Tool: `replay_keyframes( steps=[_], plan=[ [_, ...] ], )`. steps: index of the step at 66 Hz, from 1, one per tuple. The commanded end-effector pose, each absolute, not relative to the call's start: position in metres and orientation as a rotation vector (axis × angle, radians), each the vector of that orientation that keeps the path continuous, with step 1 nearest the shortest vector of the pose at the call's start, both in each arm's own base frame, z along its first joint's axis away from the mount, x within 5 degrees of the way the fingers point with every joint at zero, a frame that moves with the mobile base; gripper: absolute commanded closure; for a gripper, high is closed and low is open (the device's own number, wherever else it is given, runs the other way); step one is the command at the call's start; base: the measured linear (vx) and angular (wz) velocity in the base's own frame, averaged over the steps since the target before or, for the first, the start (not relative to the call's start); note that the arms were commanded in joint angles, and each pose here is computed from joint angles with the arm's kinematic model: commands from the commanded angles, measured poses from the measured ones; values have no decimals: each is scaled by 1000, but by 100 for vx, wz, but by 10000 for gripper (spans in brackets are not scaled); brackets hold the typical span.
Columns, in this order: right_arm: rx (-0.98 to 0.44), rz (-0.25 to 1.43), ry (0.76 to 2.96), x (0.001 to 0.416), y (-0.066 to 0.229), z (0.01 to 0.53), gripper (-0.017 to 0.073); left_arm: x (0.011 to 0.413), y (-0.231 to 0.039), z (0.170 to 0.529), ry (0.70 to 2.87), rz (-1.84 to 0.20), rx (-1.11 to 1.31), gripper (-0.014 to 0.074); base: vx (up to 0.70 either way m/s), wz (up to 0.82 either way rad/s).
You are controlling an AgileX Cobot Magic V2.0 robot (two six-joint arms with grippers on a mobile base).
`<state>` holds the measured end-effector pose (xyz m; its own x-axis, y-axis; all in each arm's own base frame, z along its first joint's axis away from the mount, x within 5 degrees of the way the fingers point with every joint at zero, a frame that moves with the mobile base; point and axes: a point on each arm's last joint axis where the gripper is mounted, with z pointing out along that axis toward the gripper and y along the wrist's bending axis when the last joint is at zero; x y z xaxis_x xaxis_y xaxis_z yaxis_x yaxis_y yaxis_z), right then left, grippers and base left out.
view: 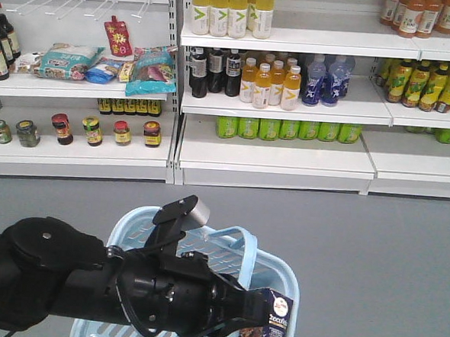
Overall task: Left arm holds basket, right arm returns cookies
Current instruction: 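Turn and drive past the potted plant holding the basket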
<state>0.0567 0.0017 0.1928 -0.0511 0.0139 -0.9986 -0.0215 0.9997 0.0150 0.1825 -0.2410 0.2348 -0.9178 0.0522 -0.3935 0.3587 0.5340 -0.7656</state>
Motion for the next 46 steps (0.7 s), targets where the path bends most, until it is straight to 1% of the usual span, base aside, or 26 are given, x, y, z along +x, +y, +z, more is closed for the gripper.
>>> replay_keyframes(
  steps=[1,30,38,46],
  plan=[
    [-2,13,1536,56,1,201,568,180,-242,259,2363,-1412,351,600,35,5],
    [-2,13,1536,56,1,201,568,180,-242,259,2363,-1412,351,600,34,4],
    [-2,13,1536,56,1,201,568,180,-242,259,2363,-1412,351,600,30,-10],
    [-2,13,1536,56,1,201,568,180,-242,259,2363,-1412,351,600,27,-29]
  ],
)
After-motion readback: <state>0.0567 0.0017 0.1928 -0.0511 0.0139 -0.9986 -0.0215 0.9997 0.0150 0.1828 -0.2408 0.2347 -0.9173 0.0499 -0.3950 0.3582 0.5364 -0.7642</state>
